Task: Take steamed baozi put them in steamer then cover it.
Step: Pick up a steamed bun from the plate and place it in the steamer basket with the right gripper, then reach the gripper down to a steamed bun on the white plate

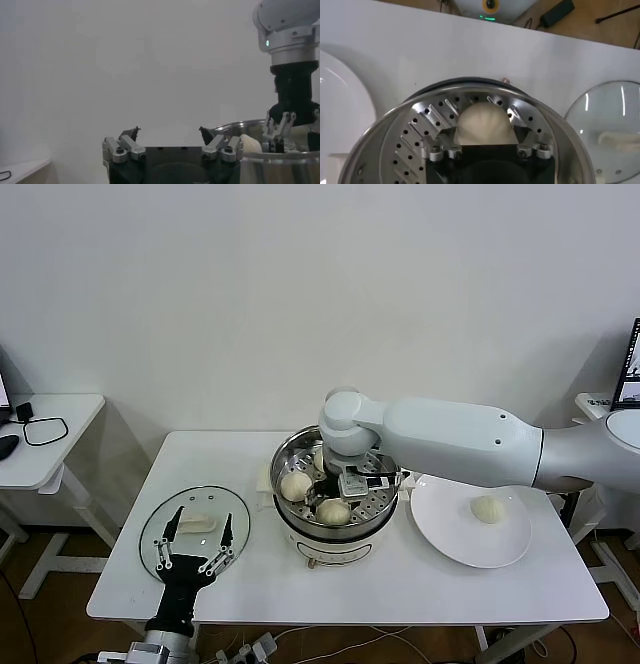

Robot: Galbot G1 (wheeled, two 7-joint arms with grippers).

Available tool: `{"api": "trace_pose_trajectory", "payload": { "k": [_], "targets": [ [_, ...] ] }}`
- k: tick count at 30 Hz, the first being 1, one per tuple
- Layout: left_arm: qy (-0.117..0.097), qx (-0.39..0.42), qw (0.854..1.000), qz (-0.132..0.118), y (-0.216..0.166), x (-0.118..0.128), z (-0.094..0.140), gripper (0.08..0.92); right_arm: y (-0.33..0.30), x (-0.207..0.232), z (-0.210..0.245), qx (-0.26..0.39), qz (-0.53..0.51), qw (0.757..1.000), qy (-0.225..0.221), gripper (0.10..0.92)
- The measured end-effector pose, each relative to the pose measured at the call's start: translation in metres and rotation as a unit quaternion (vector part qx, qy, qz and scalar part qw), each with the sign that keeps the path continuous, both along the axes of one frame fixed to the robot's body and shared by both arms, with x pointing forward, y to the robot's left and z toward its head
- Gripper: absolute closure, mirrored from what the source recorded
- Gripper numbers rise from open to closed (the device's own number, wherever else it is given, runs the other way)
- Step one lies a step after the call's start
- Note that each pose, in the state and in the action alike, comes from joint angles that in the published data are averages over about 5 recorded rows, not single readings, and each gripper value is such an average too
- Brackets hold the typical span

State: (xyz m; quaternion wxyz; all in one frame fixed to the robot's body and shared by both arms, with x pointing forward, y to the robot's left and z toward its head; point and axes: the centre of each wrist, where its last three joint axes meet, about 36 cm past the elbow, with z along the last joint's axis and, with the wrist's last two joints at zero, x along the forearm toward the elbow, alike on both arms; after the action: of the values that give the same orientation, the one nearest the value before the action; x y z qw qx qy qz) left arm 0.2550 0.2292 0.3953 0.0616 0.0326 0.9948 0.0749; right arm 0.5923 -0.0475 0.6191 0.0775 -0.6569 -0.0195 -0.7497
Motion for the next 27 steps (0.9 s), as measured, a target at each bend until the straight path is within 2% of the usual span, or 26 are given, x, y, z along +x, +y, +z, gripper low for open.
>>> {"api": "trace_pose_trajectory", "payload": {
  "k": [6,11,14,18,23,27],
  "targets": [
    [-0.001,-0.001,1.0,0.0,0.0,0.001,0.0,0.177,-0.033,0.018,0.037,0.022,-0.095,0.995,-0.013,0.2],
    [-0.002,-0.002,1.0,-0.003,-0.002,0.002,0.0,0.177,-0.095,0.051,0.065,0.055,-0.256,0.965,-0.003,0.2],
    [-0.002,-0.001,1.0,-0.005,-0.003,0.002,0.001,0.177,-0.146,0.072,0.07,0.073,-0.362,0.929,0.012,0.2],
    [-0.003,0.0,1.0,-0.008,-0.003,0.003,0.001,0.177,-0.219,0.09,0.063,0.088,-0.486,0.869,0.035,0.2],
    [-0.003,-0.003,1.0,-0.011,-0.005,0.003,0.001,0.177,-0.305,0.096,0.035,0.098,-0.6,0.792,0.054,0.2],
    [-0.002,-0.004,1.0,-0.013,-0.007,0.002,0.001,0.177,-0.358,0.091,0.004,0.098,-0.662,0.74,0.062,0.2]
  ]
}}
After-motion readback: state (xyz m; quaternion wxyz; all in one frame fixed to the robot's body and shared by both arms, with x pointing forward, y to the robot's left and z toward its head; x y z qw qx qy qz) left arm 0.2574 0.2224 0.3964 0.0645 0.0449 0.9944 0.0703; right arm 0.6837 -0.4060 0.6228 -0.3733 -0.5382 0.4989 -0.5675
